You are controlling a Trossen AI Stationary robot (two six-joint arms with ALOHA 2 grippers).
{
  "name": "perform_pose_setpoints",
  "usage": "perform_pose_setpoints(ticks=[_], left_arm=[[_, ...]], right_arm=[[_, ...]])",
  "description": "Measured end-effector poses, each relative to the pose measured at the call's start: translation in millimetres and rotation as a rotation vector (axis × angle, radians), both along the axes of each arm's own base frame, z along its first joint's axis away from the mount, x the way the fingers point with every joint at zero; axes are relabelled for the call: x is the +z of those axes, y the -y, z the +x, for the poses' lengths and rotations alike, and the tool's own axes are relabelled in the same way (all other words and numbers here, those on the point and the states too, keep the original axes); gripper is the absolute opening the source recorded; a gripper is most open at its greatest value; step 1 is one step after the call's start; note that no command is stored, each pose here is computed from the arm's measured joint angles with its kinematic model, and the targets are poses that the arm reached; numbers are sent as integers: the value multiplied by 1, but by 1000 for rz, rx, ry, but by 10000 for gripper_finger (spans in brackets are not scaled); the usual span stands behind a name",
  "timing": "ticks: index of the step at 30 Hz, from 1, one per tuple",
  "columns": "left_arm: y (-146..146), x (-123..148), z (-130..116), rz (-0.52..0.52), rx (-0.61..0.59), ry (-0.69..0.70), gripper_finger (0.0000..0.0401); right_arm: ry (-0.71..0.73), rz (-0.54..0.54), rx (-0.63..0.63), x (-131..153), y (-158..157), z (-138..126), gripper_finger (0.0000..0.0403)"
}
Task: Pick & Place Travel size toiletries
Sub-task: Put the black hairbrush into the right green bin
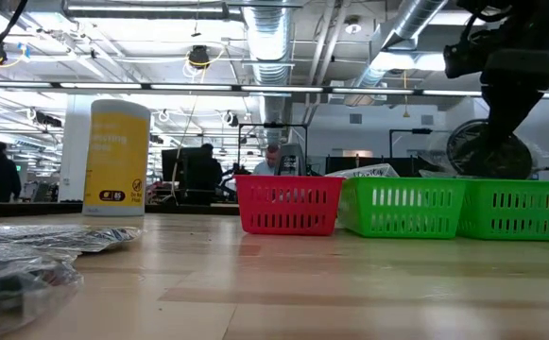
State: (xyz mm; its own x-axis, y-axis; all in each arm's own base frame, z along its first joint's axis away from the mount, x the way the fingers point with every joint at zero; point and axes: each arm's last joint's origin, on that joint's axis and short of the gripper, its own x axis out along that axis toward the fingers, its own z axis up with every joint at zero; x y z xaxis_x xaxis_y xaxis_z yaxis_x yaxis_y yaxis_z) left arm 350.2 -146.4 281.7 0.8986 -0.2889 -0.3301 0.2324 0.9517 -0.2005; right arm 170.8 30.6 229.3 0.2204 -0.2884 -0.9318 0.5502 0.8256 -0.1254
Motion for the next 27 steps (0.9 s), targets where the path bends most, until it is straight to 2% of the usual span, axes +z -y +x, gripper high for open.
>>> perform_pose_setpoints(ticks=[8,19,27], left_arm=[[0,0,0,0,-2,-1,6],[0,0,0,0,-3,-2,7],[0,0,0,1,1,-1,7]], right_arm=[[1,0,2,0,0,0,52],[-30,-13,14,-1,1,-3,56],[-53,-19,18,-12,1,-6,61]])
